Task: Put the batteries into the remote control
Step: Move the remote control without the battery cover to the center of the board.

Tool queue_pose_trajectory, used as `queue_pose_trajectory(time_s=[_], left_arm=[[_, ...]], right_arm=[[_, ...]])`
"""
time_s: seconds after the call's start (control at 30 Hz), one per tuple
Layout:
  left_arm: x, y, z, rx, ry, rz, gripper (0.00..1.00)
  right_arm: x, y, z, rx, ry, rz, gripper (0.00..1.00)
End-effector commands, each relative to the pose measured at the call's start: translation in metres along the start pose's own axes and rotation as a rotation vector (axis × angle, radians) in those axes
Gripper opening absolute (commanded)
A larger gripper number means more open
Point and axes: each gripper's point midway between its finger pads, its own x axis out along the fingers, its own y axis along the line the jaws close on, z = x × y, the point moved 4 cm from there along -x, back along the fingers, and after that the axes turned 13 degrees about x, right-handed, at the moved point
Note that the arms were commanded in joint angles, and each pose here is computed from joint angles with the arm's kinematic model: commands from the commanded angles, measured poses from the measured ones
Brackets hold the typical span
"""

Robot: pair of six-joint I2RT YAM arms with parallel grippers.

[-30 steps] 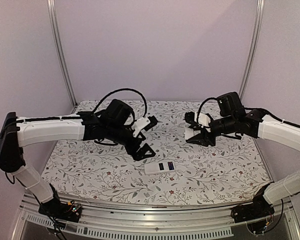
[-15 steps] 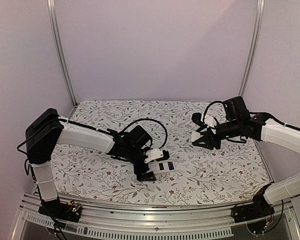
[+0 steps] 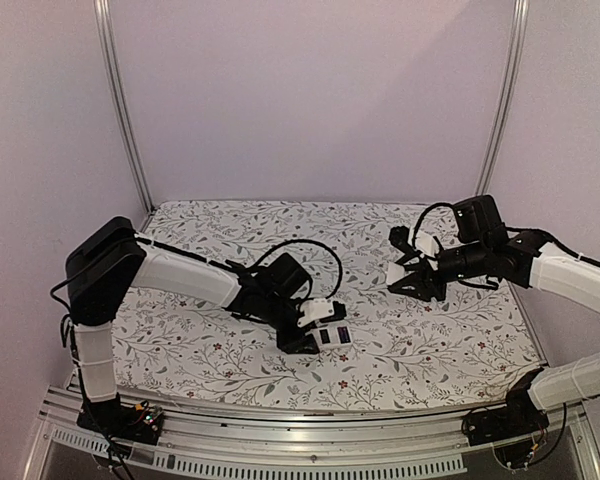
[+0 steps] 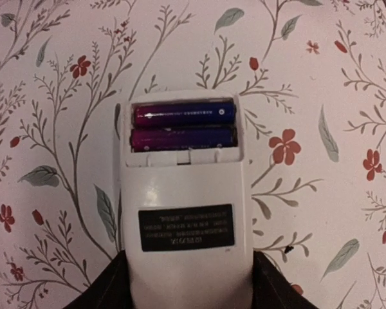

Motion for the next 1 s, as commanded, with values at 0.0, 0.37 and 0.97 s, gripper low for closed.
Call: queue_pose_trajectory(time_s=[0.0,0.37,0.97], left_arm=[[0.008,-0.024,-0.022,0.007,0.075,-0.103,0.47],[-0.025,-0.071,-0.046,-0.052,0.123,-0.119,0.38],[-0.105,-0.048,0.015,-0.264,-0.216,0.099,0.83]], right_arm=[[-0.004,0.004,0.000,0.011,-0.014,0.015,0.19],[0.011,0.020,-0.016,0.089,0.052,0.121,0.16],[0.072,0.082,-0.035,-0.023,0.010,0.296,0.13]])
